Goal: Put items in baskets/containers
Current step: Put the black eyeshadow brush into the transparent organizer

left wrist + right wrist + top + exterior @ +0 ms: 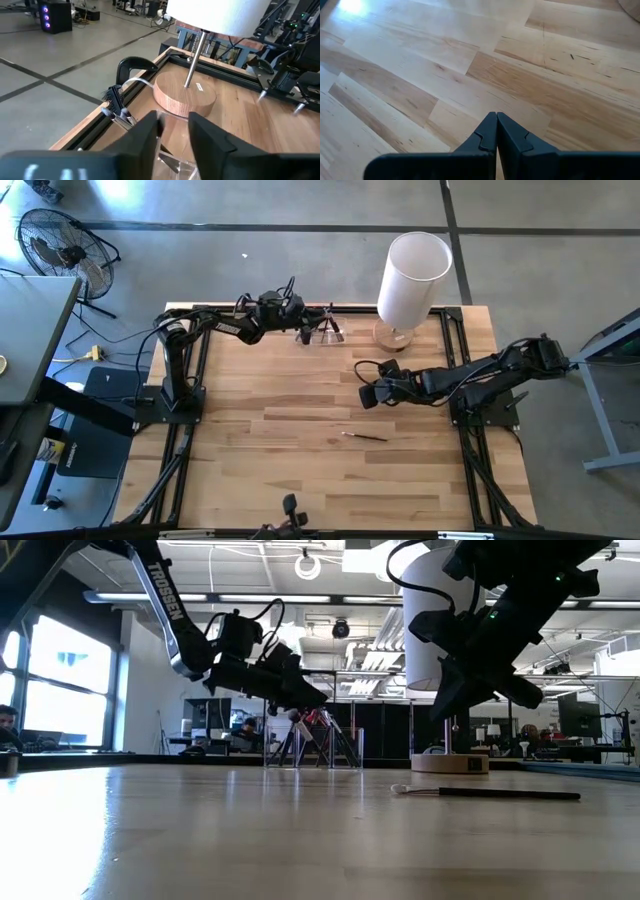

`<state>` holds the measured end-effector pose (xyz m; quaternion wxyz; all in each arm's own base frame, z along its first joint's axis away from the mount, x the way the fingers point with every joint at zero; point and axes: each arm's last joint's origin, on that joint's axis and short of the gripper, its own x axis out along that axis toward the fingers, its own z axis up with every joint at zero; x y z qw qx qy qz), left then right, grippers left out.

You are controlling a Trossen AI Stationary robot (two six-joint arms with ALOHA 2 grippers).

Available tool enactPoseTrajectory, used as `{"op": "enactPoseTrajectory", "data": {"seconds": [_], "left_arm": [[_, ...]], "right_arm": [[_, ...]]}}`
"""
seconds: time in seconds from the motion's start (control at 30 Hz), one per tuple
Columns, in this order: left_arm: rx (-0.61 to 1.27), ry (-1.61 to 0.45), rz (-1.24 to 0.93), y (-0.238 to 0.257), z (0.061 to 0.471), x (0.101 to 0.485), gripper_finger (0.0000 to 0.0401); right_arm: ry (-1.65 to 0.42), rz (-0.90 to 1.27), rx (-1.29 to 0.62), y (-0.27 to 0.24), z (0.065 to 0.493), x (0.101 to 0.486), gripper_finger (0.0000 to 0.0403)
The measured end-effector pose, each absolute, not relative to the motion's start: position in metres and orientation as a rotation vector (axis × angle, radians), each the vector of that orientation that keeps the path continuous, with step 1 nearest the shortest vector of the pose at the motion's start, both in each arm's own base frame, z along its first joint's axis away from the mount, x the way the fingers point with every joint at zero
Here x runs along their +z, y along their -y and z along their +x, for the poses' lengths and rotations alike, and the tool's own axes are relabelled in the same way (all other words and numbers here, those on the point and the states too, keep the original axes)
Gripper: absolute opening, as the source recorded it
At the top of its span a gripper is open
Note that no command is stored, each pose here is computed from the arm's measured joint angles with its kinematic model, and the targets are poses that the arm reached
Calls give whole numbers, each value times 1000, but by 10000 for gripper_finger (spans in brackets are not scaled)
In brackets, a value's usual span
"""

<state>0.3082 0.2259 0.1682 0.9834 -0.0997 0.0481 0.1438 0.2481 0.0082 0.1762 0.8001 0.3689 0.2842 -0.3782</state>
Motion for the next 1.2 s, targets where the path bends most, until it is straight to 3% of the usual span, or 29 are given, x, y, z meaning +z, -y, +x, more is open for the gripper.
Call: {"op": "enactPoseTrajectory", "data": {"seconds": [0.2, 0.47, 0.83, 1.03, 1.2], "left_arm": [[289, -81, -161, -227, 310, 175, 159], [294, -25, -131, -226, 315, 225, 162], [422, -540, -245, -170, 336, 299, 162], [385, -592, -331, -121, 353, 328, 161], [291, -691, -305, -78, 360, 321, 110]], "right_arm": [[-611, 783, -810, -8, 248, 176, 2], [-662, 715, -756, -9, 248, 176, 4], [-806, 558, -551, -13, 248, 175, 3], [-889, 502, -379, -17, 249, 174, 4], [-912, 461, -318, -18, 249, 174, 6]]}}
